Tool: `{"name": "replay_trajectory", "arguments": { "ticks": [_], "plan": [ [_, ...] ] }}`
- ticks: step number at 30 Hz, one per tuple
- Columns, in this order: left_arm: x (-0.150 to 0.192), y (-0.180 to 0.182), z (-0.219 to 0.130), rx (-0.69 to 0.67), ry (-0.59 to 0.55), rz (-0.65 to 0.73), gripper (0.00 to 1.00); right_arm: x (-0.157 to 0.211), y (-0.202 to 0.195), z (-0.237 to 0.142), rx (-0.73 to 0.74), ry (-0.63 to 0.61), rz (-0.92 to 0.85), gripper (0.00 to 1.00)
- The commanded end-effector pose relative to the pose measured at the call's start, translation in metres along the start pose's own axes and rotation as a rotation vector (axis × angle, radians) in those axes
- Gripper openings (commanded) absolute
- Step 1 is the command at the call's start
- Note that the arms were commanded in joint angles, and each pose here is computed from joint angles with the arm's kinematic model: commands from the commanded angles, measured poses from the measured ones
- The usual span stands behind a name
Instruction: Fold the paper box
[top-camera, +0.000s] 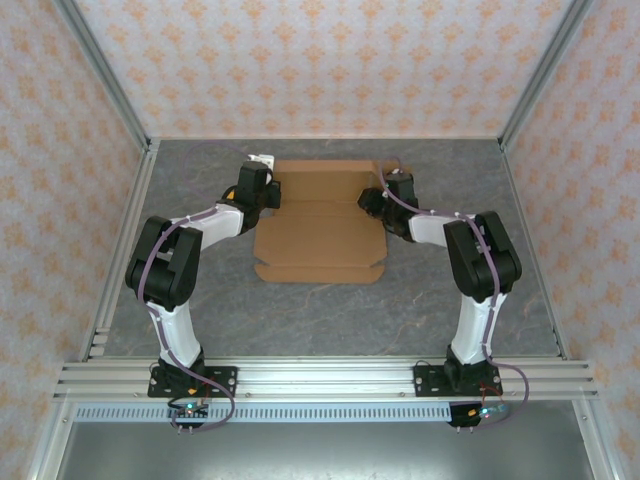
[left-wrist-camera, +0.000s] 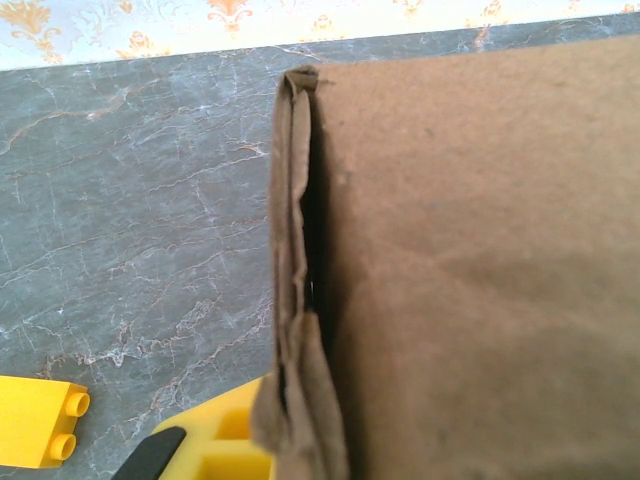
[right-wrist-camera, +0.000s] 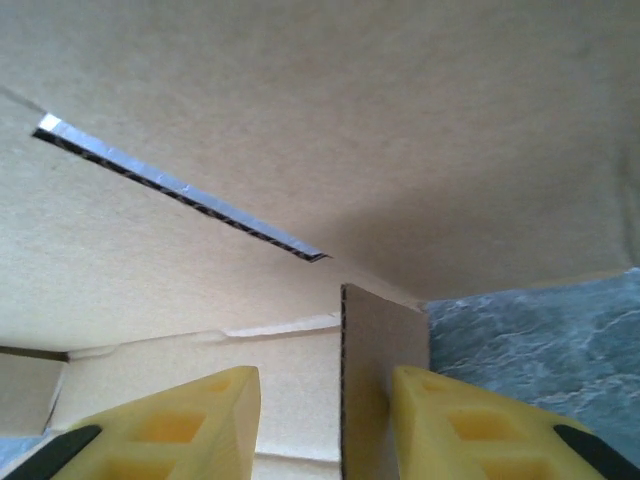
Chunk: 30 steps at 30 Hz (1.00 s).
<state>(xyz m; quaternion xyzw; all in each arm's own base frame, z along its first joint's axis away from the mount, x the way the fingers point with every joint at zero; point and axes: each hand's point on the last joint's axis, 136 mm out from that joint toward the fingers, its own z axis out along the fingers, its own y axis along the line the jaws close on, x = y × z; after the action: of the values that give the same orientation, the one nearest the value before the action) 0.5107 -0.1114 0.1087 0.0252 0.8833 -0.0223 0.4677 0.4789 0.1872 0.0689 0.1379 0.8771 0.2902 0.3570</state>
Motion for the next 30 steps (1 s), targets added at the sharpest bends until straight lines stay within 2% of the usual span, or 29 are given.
{"name": "replay_trajectory", "arguments": {
  "ticks": [1, 8, 13, 24, 30],
  "plan": [
    [-0.009, 0.001, -0.005, 0.010, -0.020, -0.037, 0.00, 0.001, 0.013, 0.012, -0.049, 0.007, 0.016, 0.38],
    [-0.009, 0.001, -0.005, 0.010, -0.019, -0.038, 0.00, 0.007, 0.015, 0.016, -0.059, 0.017, 0.030, 0.36],
    [-0.009, 0.003, -0.007, -0.001, -0.021, -0.039, 0.00, -0.004, 0.011, -0.003, -0.015, -0.011, -0.007, 0.39],
    [-0.009, 0.007, -0.006, -0.022, -0.033, -0.041, 0.00, -0.017, -0.007, -0.069, 0.097, -0.060, -0.131, 0.62],
    [-0.011, 0.007, -0.007, -0.022, -0.036, -0.039, 0.00, -0.031, -0.010, -0.118, 0.148, -0.115, -0.216, 0.64]
  ]
}}
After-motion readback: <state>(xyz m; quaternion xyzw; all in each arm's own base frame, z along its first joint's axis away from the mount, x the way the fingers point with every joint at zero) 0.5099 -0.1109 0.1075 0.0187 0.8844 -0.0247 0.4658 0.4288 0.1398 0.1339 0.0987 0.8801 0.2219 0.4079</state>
